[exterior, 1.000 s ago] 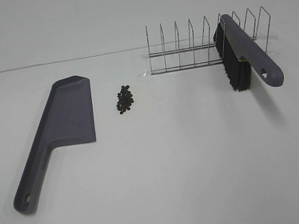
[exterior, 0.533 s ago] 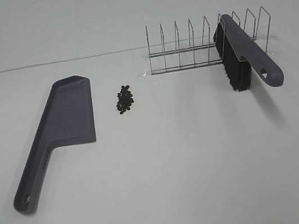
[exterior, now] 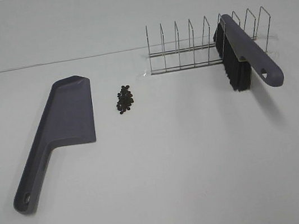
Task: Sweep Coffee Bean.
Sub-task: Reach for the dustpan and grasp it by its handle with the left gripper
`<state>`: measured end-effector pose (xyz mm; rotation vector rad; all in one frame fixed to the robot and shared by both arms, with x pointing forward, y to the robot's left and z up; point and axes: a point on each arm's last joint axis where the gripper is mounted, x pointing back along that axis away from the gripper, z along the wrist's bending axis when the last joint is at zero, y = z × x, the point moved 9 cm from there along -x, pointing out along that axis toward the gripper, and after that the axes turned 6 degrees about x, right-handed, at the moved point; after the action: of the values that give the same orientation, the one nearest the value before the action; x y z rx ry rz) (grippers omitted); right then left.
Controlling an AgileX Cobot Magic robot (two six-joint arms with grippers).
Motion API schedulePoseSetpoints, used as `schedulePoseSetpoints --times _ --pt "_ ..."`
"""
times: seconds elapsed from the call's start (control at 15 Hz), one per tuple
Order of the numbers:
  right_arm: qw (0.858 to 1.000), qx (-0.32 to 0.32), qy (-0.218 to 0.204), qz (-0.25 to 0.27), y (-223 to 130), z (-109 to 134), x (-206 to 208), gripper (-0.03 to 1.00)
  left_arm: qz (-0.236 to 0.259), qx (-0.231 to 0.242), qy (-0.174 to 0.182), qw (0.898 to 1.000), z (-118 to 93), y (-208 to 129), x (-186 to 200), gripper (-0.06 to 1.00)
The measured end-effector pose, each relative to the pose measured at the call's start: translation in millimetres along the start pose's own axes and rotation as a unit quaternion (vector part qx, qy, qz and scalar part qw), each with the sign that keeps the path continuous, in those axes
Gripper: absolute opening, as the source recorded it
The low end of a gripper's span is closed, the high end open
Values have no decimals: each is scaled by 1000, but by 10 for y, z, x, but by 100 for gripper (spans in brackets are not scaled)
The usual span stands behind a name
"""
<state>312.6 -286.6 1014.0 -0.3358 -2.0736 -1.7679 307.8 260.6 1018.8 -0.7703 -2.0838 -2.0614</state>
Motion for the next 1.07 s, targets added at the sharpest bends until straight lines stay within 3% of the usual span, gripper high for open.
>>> schedulePoseSetpoints --times 1.07 --pt "1000 0 0 0 0 0 0 75 0 0 0 1000 0 0 0 62"
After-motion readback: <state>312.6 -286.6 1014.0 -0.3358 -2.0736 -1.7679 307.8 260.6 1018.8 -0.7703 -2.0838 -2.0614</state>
